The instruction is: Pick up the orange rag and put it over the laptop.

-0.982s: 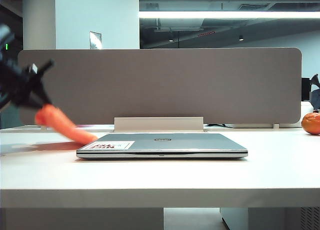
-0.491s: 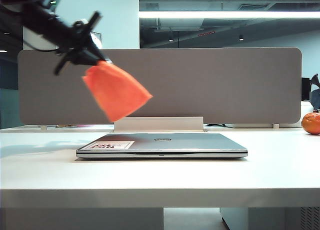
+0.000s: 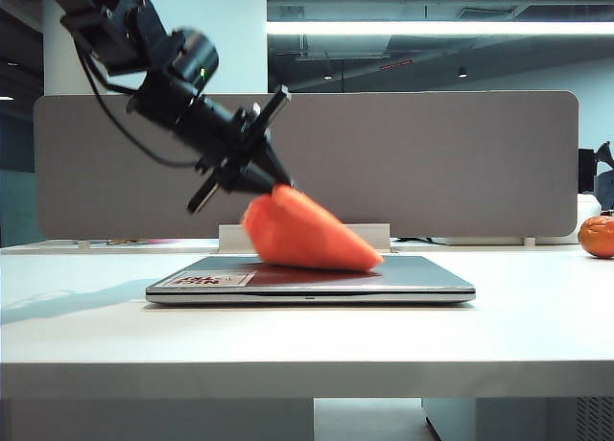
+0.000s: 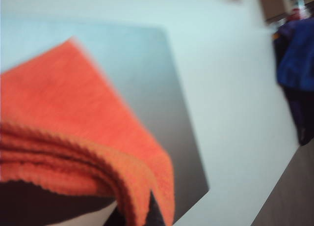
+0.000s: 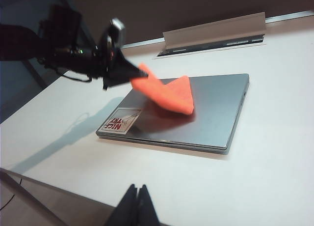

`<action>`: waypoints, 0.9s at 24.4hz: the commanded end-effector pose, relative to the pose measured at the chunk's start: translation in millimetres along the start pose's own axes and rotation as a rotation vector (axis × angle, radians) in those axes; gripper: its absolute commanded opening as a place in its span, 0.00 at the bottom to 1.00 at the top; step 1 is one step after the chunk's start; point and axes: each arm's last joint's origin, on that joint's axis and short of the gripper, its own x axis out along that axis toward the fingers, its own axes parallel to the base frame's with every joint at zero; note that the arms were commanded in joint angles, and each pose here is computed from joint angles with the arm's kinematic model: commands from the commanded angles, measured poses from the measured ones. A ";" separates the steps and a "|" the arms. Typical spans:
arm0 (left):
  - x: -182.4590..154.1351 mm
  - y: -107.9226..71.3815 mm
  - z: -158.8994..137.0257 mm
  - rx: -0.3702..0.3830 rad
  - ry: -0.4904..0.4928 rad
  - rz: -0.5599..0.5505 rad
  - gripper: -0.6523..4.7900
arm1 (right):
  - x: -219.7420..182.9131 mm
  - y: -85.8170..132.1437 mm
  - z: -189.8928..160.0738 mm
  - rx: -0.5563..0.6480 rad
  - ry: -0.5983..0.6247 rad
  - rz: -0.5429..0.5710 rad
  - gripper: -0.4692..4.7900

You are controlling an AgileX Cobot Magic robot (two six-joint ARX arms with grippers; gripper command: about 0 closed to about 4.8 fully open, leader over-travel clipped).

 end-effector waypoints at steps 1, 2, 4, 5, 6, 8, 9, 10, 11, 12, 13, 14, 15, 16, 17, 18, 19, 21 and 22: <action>-2.6 4.2 -6.5 -0.002 0.058 0.057 0.11 | -1.0 1.3 2.8 -0.012 -0.019 0.007 0.08; -3.0 5.5 -7.6 -0.011 0.064 0.076 0.11 | -0.9 1.2 2.7 -0.012 -0.018 0.006 0.08; -4.3 9.1 -11.8 -0.043 0.095 0.122 0.11 | -0.9 1.2 2.7 -0.012 -0.019 0.007 0.08; -4.6 10.2 -13.5 -0.043 0.106 0.142 0.11 | -0.9 1.2 2.7 -0.012 -0.019 0.007 0.08; -5.5 13.0 -16.8 -0.034 0.124 0.200 0.11 | -0.9 1.2 2.7 -0.012 -0.019 0.007 0.08; -9.9 20.0 -19.2 -0.044 0.141 0.283 0.11 | -1.0 1.3 2.8 -0.012 -0.019 0.007 0.08; -11.8 22.3 -19.1 -0.055 0.145 0.293 0.11 | -1.0 1.3 2.7 -0.012 -0.019 0.007 0.08; -14.6 25.5 -18.3 -0.067 0.147 0.299 0.11 | -1.0 1.3 2.7 -0.012 -0.019 0.007 0.08; -16.1 27.3 -18.0 -0.074 0.148 0.304 0.11 | -1.0 1.3 2.8 -0.012 -0.019 0.007 0.08; -17.2 28.6 -17.8 -0.079 0.150 0.308 0.11 | -1.0 1.3 2.8 -0.012 -0.019 0.007 0.08; -20.1 31.4 -16.3 -0.089 0.146 0.308 0.11 | -1.0 1.3 2.7 -0.012 -0.019 0.007 0.08; -21.1 32.4 -16.4 -0.097 0.149 0.312 0.11 | -1.0 1.3 2.7 -0.012 -0.018 0.007 0.08; -21.8 33.2 -17.0 -0.103 0.155 0.316 0.15 | -1.0 1.3 2.7 -0.012 -0.018 0.007 0.08; -22.4 33.8 -16.9 -0.106 0.156 0.318 0.24 | -0.9 1.2 2.7 -0.012 -0.018 0.006 0.08; -22.5 33.9 -17.2 -0.108 0.159 0.318 0.42 | -0.9 1.2 2.7 -0.012 -0.018 0.006 0.08; -22.5 33.9 -17.2 -0.108 0.158 0.319 0.46 | -0.9 1.2 2.6 -0.012 -0.018 0.006 0.08; -22.6 33.9 -17.1 -0.107 0.157 0.322 0.46 | -0.9 1.2 2.6 -0.012 -0.018 0.007 0.08; -23.5 33.3 -16.3 -0.102 0.149 0.336 0.46 | -0.9 1.2 2.6 -0.012 -0.018 0.007 0.08; -25.4 31.6 -15.0 -0.087 0.142 0.353 0.47 | -1.0 1.3 2.7 -0.012 -0.018 0.007 0.08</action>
